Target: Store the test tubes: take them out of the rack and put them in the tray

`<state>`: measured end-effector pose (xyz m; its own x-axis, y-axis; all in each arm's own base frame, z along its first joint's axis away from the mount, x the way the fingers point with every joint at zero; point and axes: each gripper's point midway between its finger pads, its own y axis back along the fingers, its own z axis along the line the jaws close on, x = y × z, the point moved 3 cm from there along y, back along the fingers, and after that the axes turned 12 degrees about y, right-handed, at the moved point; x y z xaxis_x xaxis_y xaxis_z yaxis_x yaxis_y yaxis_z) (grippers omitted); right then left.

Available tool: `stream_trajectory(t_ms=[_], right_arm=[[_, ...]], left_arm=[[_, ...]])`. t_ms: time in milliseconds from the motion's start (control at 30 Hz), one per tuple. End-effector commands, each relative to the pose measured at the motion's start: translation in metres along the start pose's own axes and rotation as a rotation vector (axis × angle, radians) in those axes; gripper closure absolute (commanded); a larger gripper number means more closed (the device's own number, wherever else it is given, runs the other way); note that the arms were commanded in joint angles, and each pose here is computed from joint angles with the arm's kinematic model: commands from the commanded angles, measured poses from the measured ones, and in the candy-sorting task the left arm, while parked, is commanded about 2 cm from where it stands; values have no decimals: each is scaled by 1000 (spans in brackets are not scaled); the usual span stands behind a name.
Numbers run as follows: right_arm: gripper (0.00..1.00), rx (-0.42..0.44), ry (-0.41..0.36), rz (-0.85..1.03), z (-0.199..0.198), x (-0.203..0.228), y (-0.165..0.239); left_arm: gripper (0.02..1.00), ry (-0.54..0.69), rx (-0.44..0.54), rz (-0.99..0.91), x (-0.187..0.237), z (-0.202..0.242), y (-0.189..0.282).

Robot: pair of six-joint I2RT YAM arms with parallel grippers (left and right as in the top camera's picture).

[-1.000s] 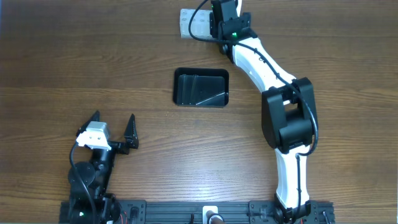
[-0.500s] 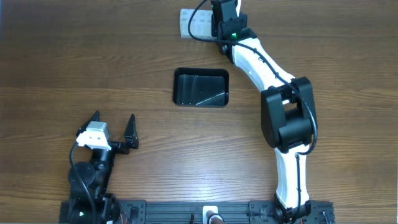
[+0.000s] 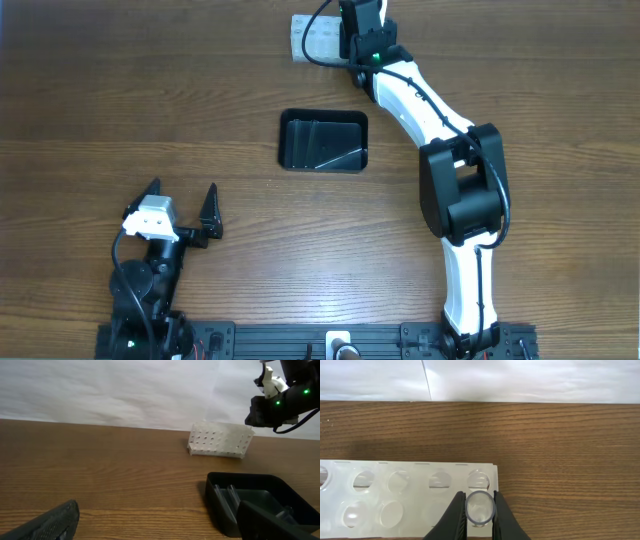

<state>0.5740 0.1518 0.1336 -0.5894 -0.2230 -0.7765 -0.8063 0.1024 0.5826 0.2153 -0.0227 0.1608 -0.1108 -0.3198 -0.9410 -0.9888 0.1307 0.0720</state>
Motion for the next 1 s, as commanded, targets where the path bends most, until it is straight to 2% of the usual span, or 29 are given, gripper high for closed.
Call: stream_trajectory(t_ms=[33, 200, 367, 467, 700, 867, 1000], right_arm=[[921, 5, 5, 9, 0, 6, -6], [921, -1, 2, -13, 3, -2, 0], [928, -3, -23, -83, -6, -34, 28], [930, 0, -57, -180, -21, -73, 70], [925, 21, -95, -342, -47, -128, 152], [932, -14, -105, -325, -43, -130, 188], [919, -62, -137, -188, -24, -100, 197]], left_arm=[[20, -11, 7, 2, 1, 0, 0], [20, -11, 7, 2, 1, 0, 0], [18, -11, 7, 2, 1, 0, 0], [18, -11, 7, 2, 1, 0, 0], [18, -11, 7, 2, 1, 0, 0], [18, -11, 7, 2, 1, 0, 0], [18, -11, 6, 2, 1, 0, 0]])
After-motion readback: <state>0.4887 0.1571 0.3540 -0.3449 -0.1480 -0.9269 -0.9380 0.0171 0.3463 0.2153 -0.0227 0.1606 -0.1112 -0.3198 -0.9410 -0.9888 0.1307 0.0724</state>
